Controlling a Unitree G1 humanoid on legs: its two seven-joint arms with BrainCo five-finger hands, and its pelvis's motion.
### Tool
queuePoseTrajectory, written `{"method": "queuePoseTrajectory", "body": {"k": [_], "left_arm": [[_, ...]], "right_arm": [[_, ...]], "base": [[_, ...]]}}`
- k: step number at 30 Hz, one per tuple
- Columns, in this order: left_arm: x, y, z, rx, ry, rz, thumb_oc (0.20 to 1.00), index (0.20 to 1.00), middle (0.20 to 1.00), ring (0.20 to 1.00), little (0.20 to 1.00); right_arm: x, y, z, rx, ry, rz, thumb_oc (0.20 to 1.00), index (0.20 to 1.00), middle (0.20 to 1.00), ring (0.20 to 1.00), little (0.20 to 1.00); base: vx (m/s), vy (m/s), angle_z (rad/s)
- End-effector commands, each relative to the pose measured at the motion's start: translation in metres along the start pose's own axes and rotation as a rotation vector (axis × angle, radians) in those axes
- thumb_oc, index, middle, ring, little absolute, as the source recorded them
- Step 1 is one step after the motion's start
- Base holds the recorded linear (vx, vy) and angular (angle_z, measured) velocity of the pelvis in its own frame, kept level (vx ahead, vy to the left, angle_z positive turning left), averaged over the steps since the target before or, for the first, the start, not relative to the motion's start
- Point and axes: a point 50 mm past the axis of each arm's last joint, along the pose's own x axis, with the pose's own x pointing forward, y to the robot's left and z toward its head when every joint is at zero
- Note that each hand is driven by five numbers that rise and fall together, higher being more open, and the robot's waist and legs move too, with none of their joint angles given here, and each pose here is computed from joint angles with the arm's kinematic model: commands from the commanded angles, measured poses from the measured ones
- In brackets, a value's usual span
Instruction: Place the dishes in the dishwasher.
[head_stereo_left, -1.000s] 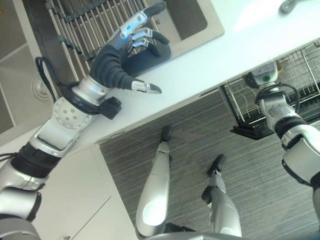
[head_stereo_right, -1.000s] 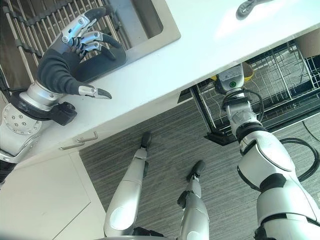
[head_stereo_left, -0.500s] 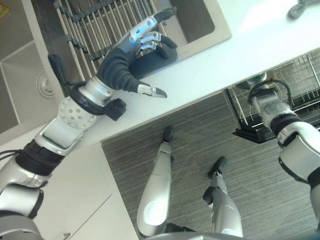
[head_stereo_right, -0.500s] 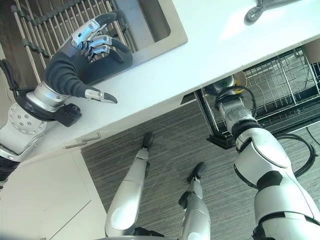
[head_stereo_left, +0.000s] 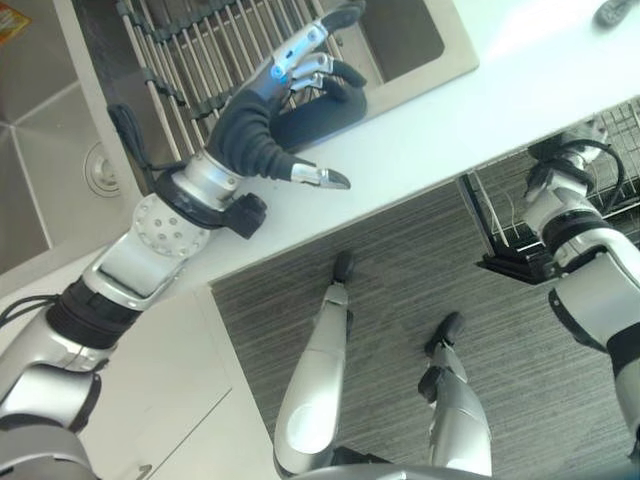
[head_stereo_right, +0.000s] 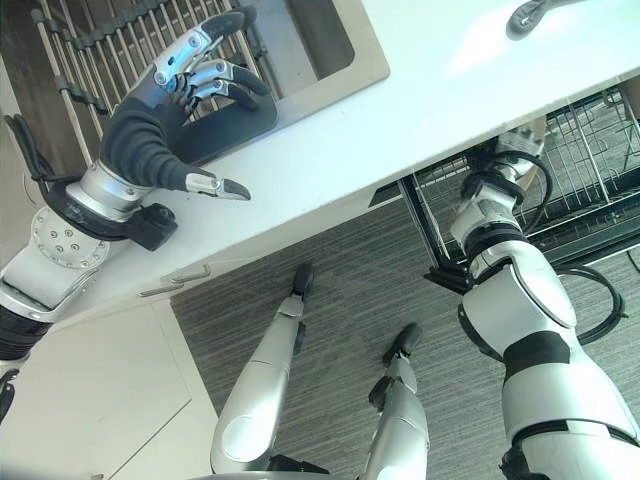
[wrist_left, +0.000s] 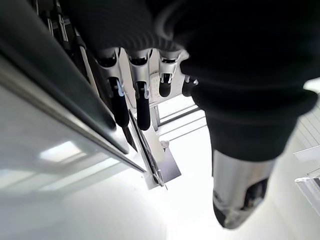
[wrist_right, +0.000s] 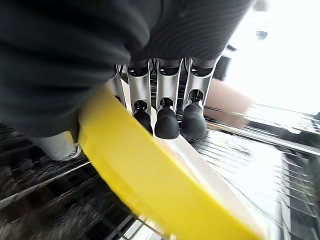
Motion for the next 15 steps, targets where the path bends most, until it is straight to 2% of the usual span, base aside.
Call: {"method": "queuePoseTrajectory", "body": {"k": [1,9,15], "left_arm": [[-0.01,-0.024,-0.026,-0.065,0.096,0.044,1.0,1.0,1.0,1.0,1.0],[-0.008,-0.032,-0.028,-0.091,0.105,0.074,1.0,1.0,1.0,1.0,1.0],[-0.005,-0.035,-0.028,-0.101,0.101,0.083,1.0,1.0,1.0,1.0,1.0]], "right_arm": [[0.014,-0.035,0.006,0.066,0.069,-0.104,1.0,1.0,1.0,1.0,1.0],[0.012,-0.028,-0.002,0.076,0.17,-0.033,1.0,1.0,1.0,1.0,1.0],[0.008,-0.022,0.003,0.115,0.169,-0.001,1.0,1.0,1.0,1.0,1.0]], "base": [[0.02,0.07,-0.04],[0.02,0.07,-0.01],[0.0,0.04,-0.01]]}}
